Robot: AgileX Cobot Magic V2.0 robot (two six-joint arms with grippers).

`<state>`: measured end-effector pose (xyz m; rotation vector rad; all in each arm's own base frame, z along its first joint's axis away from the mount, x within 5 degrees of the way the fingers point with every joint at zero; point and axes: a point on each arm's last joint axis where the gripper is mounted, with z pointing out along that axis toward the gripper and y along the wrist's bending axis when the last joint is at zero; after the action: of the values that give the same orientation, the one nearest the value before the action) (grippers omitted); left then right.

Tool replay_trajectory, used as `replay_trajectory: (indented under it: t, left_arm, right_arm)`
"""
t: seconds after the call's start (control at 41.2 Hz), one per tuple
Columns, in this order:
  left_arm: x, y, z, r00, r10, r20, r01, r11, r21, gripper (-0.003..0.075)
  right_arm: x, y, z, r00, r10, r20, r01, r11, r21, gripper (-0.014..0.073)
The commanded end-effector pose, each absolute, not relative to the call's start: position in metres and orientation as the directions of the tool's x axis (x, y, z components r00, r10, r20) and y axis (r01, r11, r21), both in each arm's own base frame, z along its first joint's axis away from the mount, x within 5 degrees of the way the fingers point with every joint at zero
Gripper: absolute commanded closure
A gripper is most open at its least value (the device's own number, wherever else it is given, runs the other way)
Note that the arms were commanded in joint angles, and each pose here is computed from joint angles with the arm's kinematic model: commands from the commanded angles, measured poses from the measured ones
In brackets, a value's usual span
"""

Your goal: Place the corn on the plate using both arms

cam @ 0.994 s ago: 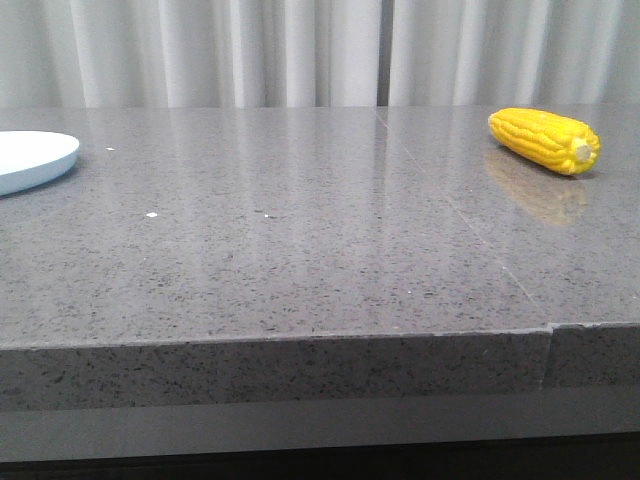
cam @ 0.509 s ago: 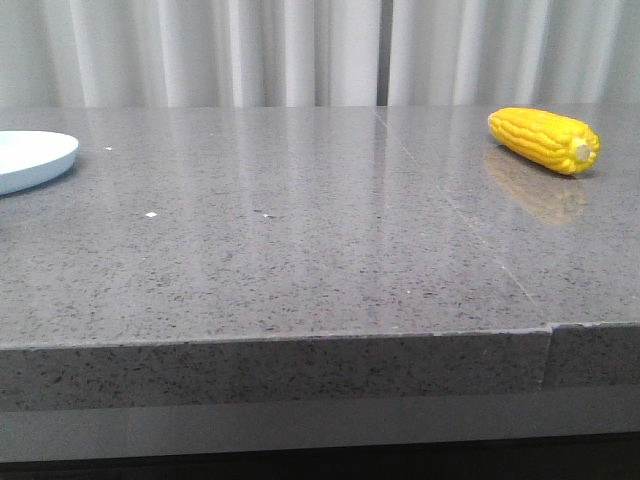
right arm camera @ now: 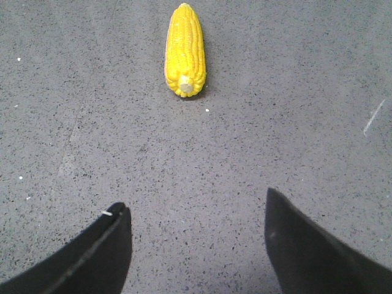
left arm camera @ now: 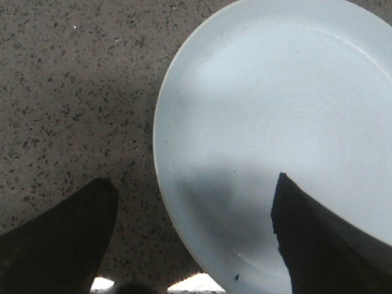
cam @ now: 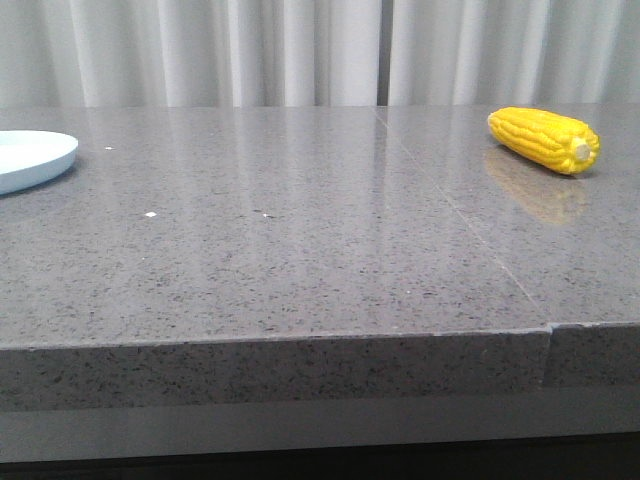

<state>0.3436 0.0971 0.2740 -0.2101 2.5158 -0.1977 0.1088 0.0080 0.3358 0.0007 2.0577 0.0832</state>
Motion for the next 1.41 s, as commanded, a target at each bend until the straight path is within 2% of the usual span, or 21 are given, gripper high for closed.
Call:
replay_trajectory:
  t: [0.0, 0.267, 0.34, 0.703, 0.825, 0.97, 1.116, 1.382]
  left_arm:
    - [0.352, 0.100, 0.293, -0.730, -0.219, -0.648, -0.122, 0.974, -0.193, 0.0206]
    - [0.365, 0.103, 0.274, -0.732, -0.238, -0.638, -0.143, 0.970, -0.198, 0.0208]
    - [0.366, 0.102, 0.272, -0.734, -0.237, -0.637, -0.142, 0.970, -0.199, 0.0232]
    - [0.366, 0.099, 0.272, -0.738, -0.231, -0.634, -0.133, 0.971, -0.200, 0.0636]
    - [0.366, 0.099, 0.272, -0.742, -0.231, -0.629, -0.131, 0.971, -0.202, 0.0741]
    - [0.362, 0.096, 0.279, -0.734, -0.243, -0.635, -0.127, 0.967, -0.223, 0.0740]
    - [0.354, 0.084, 0.305, -0.695, -0.228, -0.682, -0.094, 0.969, -0.229, 0.0740]
    - [0.336, 0.020, 0.349, -0.642, -0.101, -0.760, 0.098, 0.972, -0.212, 0.0740]
  right_arm:
    - [0.112, 0.007, 0.351, -0.385, 0.023, -0.922, -0.038, 0.998, 0.041, 0.0096]
    - [0.112, 0.007, 0.351, -0.385, 0.023, -0.922, -0.038, 0.998, 0.041, 0.0096]
    - [0.112, 0.007, 0.351, -0.385, 0.023, -0.922, -0.038, 0.998, 0.041, 0.0096]
    - [0.112, 0.007, 0.351, -0.385, 0.023, -0.922, -0.038, 0.998, 0.041, 0.0096]
    - [0.112, 0.007, 0.351, -0.385, 0.023, -0.922, -0.038, 0.998, 0.041, 0.0096]
    - [0.112, 0.007, 0.351, -0.385, 0.023, -0.922, -0.038, 0.998, 0.041, 0.0096]
    - [0.112, 0.007, 0.351, -0.385, 0.023, -0.922, -0.038, 0.998, 0.041, 0.0096]
    - [0.112, 0.007, 0.351, -0.385, 0.023, -0.922, -0.038, 0.998, 0.041, 0.0096]
